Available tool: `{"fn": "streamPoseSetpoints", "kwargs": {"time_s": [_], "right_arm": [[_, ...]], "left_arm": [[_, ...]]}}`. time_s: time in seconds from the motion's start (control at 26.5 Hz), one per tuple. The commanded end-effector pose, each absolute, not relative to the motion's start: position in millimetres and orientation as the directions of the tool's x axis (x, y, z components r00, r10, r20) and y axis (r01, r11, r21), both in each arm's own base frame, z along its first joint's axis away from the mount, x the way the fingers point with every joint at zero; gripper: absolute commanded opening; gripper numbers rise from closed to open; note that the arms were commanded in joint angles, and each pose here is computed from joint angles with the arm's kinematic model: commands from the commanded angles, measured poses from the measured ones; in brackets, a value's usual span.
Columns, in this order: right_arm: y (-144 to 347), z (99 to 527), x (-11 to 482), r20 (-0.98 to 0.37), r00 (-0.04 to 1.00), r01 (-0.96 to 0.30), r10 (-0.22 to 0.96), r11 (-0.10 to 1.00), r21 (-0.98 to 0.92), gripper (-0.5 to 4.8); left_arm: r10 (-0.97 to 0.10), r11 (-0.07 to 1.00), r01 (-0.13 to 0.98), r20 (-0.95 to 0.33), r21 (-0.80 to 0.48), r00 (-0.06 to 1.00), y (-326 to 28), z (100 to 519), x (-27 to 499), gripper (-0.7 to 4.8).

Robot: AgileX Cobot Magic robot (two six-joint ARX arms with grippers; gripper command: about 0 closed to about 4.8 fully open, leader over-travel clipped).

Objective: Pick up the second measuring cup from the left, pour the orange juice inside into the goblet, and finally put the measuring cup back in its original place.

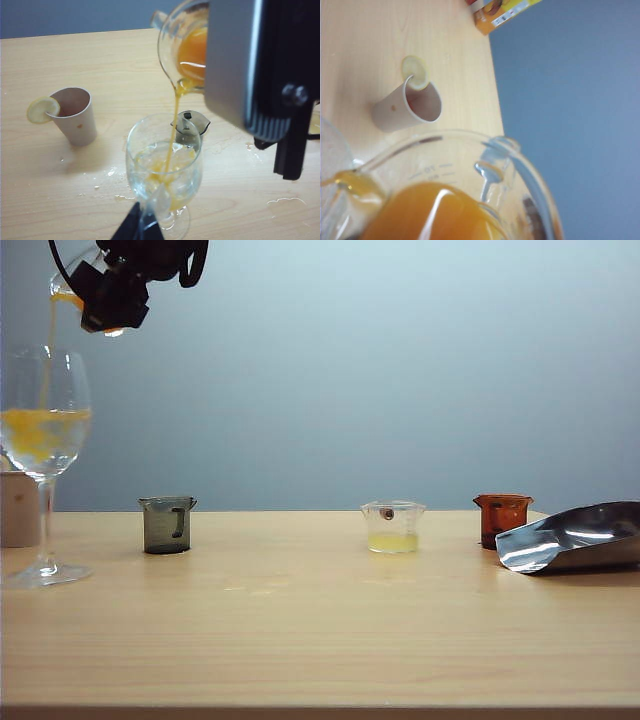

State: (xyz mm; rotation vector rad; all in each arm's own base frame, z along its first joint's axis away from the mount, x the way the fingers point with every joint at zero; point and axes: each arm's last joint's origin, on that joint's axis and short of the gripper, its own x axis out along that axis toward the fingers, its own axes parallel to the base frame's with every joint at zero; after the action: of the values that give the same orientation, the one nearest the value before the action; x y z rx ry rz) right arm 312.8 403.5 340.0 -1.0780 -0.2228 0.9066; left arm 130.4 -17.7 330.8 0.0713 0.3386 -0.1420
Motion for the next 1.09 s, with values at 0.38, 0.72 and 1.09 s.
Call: {"fn": "streamPoseSetpoints", "kwargs": {"time_s": [0.38, 0.72, 1.09], "right_arm": [[404.5, 349.5, 311.2, -0.198, 0.647, -0.395, 0.737, 0.102, -0.913, 1.56], [405.9, 351.1, 310.1, -0.18, 0.631, -0.317, 0.754, 0.039, -0.948, 1.56], [408.4, 352.8, 307.3, -0.163, 0.628, -0.202, 0.761, -0.043, -0.979, 1.56]], "left_arm": [[-0.131, 0.987, 0.152, -0.323, 0.042, 0.937, -17.8, 331.8, 130.6, -0.03], [-0.131, 0.987, 0.152, -0.323, 0.042, 0.937, -17.8, 331.8, 130.6, -0.03], [-0.131, 0.987, 0.152, -0.323, 0.042, 0.937, -17.8, 331.8, 130.6, -0.03]]}}
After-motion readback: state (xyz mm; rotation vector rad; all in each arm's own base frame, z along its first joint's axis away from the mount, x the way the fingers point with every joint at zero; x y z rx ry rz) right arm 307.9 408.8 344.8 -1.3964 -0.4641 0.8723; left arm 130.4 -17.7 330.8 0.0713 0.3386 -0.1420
